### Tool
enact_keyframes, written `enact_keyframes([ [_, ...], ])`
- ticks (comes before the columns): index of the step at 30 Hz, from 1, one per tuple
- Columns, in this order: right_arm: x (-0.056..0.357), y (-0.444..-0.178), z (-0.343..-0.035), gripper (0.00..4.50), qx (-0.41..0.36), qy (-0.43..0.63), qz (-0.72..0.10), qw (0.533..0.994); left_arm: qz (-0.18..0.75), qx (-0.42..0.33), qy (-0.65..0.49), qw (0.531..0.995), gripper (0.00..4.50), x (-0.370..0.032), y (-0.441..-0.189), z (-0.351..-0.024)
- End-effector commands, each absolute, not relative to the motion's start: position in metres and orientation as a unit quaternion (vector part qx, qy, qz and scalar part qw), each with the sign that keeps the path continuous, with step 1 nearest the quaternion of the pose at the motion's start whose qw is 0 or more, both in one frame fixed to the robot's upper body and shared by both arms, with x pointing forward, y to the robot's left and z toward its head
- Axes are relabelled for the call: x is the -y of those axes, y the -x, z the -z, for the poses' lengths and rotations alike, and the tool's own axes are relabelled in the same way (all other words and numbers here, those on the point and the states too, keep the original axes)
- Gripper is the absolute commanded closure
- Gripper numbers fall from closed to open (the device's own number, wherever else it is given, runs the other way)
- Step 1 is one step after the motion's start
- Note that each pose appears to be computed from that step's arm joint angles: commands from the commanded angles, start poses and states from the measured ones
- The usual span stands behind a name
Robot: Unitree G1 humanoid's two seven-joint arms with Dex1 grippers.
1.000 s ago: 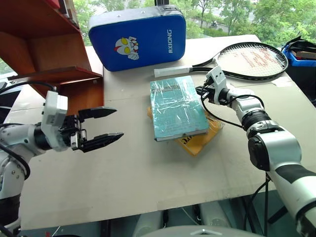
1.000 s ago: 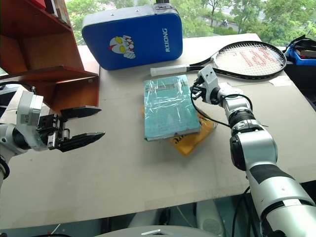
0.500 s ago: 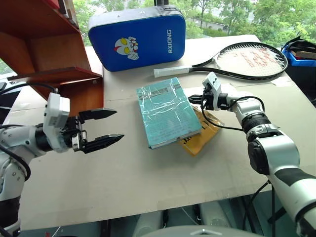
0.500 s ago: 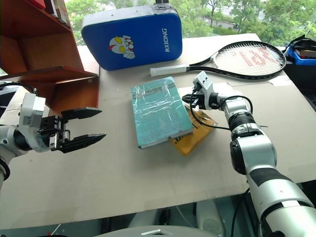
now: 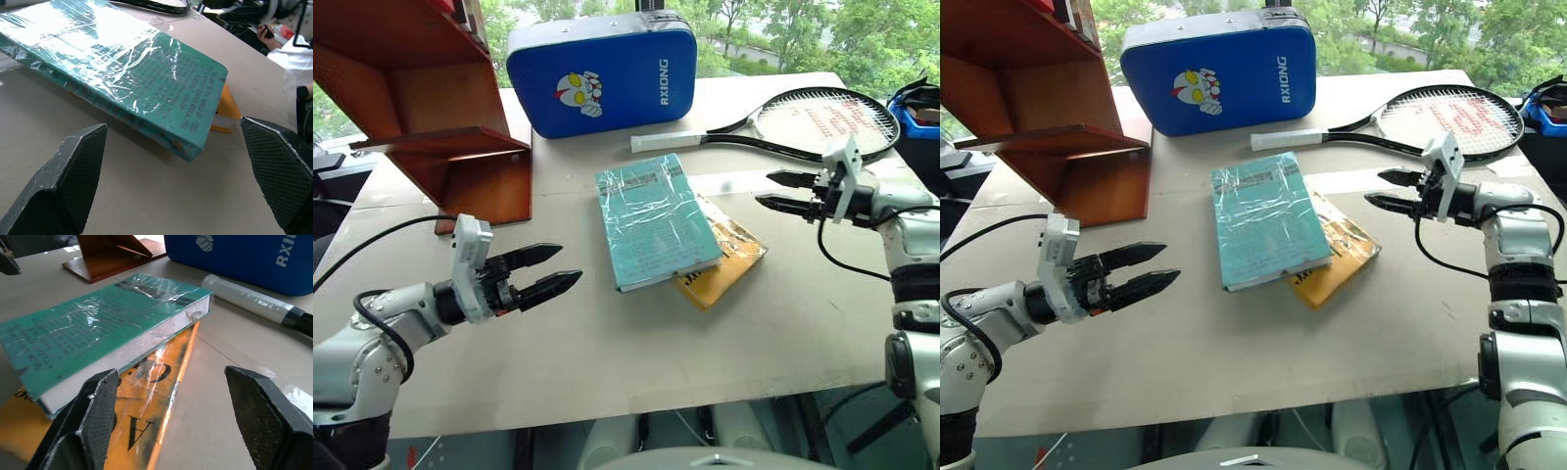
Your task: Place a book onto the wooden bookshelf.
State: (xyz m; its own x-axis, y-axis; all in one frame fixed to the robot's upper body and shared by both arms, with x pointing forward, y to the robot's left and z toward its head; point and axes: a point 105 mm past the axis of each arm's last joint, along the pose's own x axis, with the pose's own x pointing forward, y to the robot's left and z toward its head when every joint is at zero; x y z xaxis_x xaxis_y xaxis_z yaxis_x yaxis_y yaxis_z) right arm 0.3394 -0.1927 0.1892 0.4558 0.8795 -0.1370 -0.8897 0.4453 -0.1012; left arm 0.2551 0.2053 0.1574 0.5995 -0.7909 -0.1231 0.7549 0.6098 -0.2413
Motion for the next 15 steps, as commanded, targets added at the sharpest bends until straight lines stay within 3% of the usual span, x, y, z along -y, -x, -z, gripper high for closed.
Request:
enact_keyframes([
  [1,0.191,-0.294,-0.219,0.06,0.0,0.076,-0.552,0.83,0.41,-0.124,0.136,0.893,0.0,-0.201,-0.266,-0.152],
  [5,0.198,-0.258,-0.225,0.06,-0.009,0.072,-0.543,0.836,0.402,-0.158,0.207,0.878,0.0,-0.188,-0.273,-0.137],
  [8,0.202,-0.236,-0.231,0.06,-0.01,0.065,-0.538,0.84,0.411,-0.229,0.252,0.846,0.0,-0.174,-0.27,-0.115],
  [15,0.207,-0.219,-0.236,0.06,-0.013,0.067,-0.5,0.863,0.414,-0.301,0.341,0.789,0.0,-0.146,-0.296,-0.097],
])
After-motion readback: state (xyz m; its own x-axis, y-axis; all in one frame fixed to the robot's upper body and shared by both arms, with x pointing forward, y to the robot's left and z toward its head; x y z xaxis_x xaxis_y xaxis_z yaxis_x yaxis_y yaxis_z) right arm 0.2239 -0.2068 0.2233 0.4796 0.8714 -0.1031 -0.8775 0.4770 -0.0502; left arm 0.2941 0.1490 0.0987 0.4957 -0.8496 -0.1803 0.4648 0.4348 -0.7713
